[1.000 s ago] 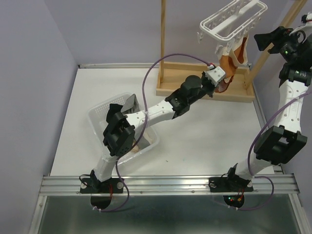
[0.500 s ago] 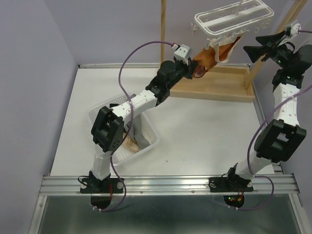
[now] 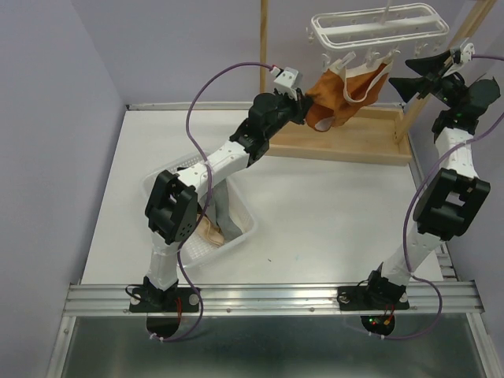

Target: Remove the underwear clipped to the hanger

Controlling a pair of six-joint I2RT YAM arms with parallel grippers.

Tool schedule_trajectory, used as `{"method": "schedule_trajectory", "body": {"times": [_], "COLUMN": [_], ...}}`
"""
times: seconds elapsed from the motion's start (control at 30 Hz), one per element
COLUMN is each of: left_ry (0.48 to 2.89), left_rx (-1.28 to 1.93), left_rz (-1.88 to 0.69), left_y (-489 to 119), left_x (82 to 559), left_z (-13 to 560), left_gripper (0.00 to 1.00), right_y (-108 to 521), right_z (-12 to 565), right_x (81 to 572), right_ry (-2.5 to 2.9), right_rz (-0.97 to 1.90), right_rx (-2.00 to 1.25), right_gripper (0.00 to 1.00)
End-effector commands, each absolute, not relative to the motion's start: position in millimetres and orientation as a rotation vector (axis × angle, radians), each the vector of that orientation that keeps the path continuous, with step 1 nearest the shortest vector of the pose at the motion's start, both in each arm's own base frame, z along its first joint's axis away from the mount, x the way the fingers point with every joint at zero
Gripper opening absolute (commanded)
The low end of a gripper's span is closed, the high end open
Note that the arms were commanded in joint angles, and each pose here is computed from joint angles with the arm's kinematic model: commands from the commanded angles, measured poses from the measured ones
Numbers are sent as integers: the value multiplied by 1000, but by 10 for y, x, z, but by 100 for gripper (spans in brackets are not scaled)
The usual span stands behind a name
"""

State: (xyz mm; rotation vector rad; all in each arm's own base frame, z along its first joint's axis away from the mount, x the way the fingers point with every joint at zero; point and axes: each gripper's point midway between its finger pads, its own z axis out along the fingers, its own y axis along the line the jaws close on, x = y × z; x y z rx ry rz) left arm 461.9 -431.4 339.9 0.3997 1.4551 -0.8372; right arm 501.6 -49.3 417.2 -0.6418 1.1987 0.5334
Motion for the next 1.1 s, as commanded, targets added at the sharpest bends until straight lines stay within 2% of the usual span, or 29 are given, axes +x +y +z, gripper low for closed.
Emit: {"method": "schedule_trajectory", "body": {"times": [0.0, 0.43, 1.07], "left_ry": [1324, 1329, 1335], "left_rx": [388, 402, 407], "left_rz": [-875, -882, -895], "left_y": [-4226, -4229, -4255], "left_x": [4520, 4488, 4484], "left_z": [4033, 4035, 4043], "left_gripper": [0, 0, 0], "right_y": [-317, -162, -61], "right_z": [4683, 4880, 4865], "right_x": [4817, 5011, 5151], "right_ry": [1026, 938, 928], "right_rz": [476, 501, 558], "right_rx": [-779, -757, -716], "right_gripper": [83, 82, 79]}}
